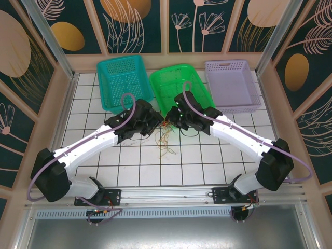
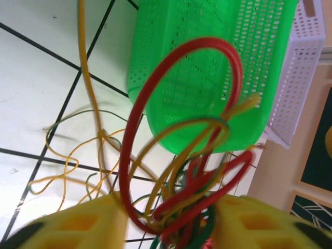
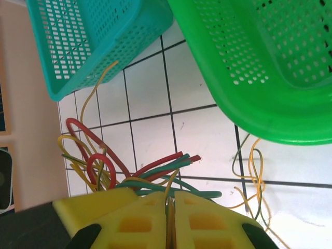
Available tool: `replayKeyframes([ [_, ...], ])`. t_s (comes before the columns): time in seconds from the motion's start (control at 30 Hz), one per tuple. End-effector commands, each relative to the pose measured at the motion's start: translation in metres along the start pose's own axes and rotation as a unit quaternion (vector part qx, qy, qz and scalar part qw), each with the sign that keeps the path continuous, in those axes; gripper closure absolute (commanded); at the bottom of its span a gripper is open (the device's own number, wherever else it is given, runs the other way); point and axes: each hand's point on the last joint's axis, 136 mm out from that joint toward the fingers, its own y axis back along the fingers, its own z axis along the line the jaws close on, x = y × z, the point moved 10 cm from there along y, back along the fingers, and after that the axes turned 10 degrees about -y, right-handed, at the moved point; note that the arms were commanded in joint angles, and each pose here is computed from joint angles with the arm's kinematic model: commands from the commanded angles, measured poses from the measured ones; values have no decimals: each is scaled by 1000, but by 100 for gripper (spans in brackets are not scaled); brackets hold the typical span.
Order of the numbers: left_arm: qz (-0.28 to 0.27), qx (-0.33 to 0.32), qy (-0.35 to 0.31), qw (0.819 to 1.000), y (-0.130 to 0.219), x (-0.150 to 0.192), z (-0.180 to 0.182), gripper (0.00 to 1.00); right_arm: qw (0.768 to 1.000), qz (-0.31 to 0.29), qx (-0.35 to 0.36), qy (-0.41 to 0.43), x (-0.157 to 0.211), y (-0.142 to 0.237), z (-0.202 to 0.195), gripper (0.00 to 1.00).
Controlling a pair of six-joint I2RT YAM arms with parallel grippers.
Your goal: Untangle the cables
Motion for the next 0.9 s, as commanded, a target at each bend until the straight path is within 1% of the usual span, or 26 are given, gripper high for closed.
replayKeyframes([
  [0.0,-28,3,-5,1000,-9,-3,5,75,998,17,-52,-13,1,12,9,100],
  [0.07,-46,-5,-12,999,-8,-6,5,95,998,23,-55,-26,0,13,4,100],
  [0.1,-57,-11,-15,998,-7,-7,6,100,997,28,-60,-38,-2,15,-1,100],
  [0.17,-78,-8,-19,997,-2,-10,8,100,994,39,-70,-69,-5,17,-11,100],
  [0.23,-101,10,-17,995,3,-13,10,100,988,58,-76,-117,-8,15,-27,100],
  [0.33,-147,83,1,986,13,-14,13,100,966,117,-96,-208,-8,8,-53,100],
  [0.43,-209,204,17,956,32,-16,13,100,930,189,-97,-298,5,-7,-80,100],
  [0.47,-233,244,17,941,42,-17,13,100,916,211,-95,-327,11,-11,-88,100],
  [0.57,-284,327,28,901,62,-16,24,100,880,248,-83,-396,33,-22,-118,100],
  [0.67,-297,387,32,872,70,-14,33,100,849,279,-74,-443,52,-31,-142,100],
  [0.73,-293,412,20,862,71,-12,33,100,839,296,-64,-452,61,-36,-147,100],
  [0.77,-293,430,12,854,72,-11,31,100,836,308,-65,-450,63,-38,-145,100],
  [0.83,-292,457,-4,840,73,-9,28,100,836,327,-66,-436,65,-45,-136,100],
  [0.87,-293,465,-11,835,73,-9,27,100,840,332,-62,-424,63,-48,-130,100],
])
